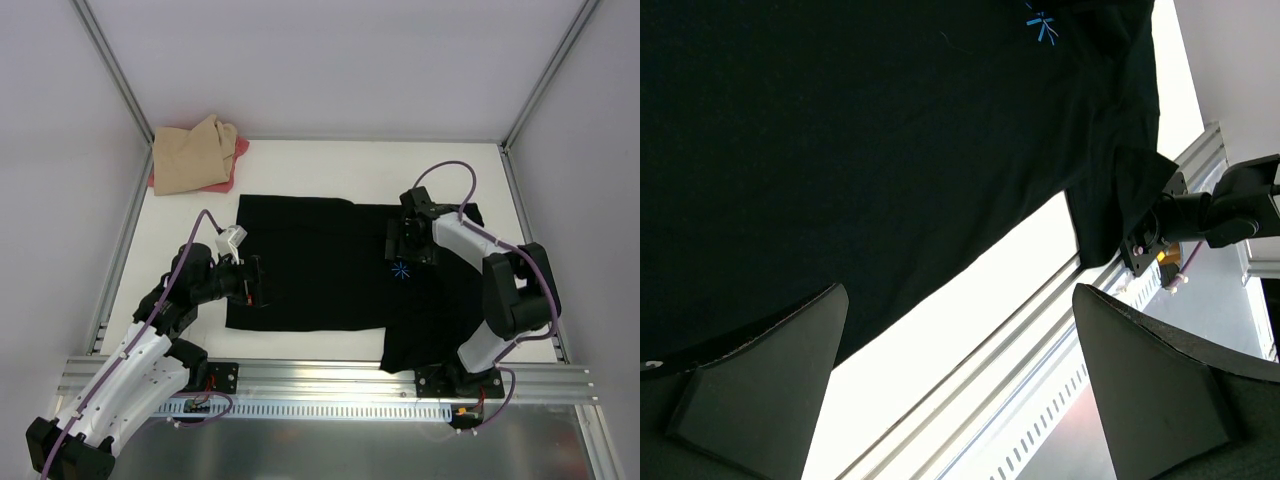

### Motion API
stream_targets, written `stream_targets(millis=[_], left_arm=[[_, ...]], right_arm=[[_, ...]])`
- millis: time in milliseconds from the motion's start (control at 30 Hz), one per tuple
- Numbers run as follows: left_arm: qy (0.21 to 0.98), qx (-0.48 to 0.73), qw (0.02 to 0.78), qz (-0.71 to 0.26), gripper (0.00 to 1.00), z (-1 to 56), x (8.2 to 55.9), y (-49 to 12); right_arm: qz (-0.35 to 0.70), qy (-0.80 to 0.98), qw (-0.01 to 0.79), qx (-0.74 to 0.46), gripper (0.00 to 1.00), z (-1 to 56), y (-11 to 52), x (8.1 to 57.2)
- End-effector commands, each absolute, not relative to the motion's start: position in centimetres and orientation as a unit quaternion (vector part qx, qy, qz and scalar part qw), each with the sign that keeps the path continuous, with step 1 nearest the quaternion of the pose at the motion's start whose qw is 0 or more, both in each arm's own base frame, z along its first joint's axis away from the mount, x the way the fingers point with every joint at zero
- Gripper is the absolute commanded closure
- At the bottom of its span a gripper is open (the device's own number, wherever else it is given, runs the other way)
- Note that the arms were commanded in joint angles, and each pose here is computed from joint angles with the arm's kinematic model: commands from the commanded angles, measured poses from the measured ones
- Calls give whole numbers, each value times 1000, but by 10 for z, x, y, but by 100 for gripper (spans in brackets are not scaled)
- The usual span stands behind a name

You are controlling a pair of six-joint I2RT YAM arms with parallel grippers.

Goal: Fold and stack the t-shirts
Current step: Fold the flattened tshirt in 1/3 of the way

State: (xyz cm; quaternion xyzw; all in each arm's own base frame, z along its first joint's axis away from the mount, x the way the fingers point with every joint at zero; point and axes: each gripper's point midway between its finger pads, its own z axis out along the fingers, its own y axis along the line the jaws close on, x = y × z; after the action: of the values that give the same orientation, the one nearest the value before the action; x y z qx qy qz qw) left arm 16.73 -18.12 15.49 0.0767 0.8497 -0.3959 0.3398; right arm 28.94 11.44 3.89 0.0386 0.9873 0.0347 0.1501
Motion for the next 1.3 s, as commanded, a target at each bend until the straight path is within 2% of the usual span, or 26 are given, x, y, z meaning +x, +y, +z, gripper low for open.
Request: stream_targets(millis=[0, 100, 200, 233, 400, 600, 700, 733, 833, 900, 1267], left_arm=[[841, 92, 346, -406, 1, 159, 166, -185], [842, 90, 345, -405, 1, 158, 166, -185], [842, 90, 344, -405, 1, 158, 166, -185], [842, 90, 345, -405, 1, 158, 166, -185], [842, 90, 345, -404, 1, 158, 166, -185], [843, 90, 344, -404, 1, 157, 166, -185], [843, 89, 343, -404, 1, 157, 167, -185], [844, 90, 343, -403, 1, 157, 166, -185], [844, 89, 343, -403, 1, 157, 167, -185], [843, 89, 344, -403, 1, 157, 167, -185], [844, 89, 343, -403, 1, 156, 167, -185]], right_arm=[[10, 983, 179, 32, 17, 42, 111, 313], [-3, 983, 178, 31, 21, 39, 109, 317], [-20, 982, 184, 32, 27, 39, 103, 321], [-25, 982, 184, 32, 33, 38, 101, 323], [-49, 981, 185, 36, 40, 34, 91, 326], [-50, 982, 176, 39, 57, 26, 89, 325], [-45, 983, 172, 40, 73, 23, 89, 322], [-43, 983, 172, 40, 83, 23, 89, 322], [-35, 984, 172, 40, 95, 24, 92, 321], [-28, 983, 176, 41, 100, 31, 93, 319], [41, 983, 176, 35, 100, 68, 112, 302]])
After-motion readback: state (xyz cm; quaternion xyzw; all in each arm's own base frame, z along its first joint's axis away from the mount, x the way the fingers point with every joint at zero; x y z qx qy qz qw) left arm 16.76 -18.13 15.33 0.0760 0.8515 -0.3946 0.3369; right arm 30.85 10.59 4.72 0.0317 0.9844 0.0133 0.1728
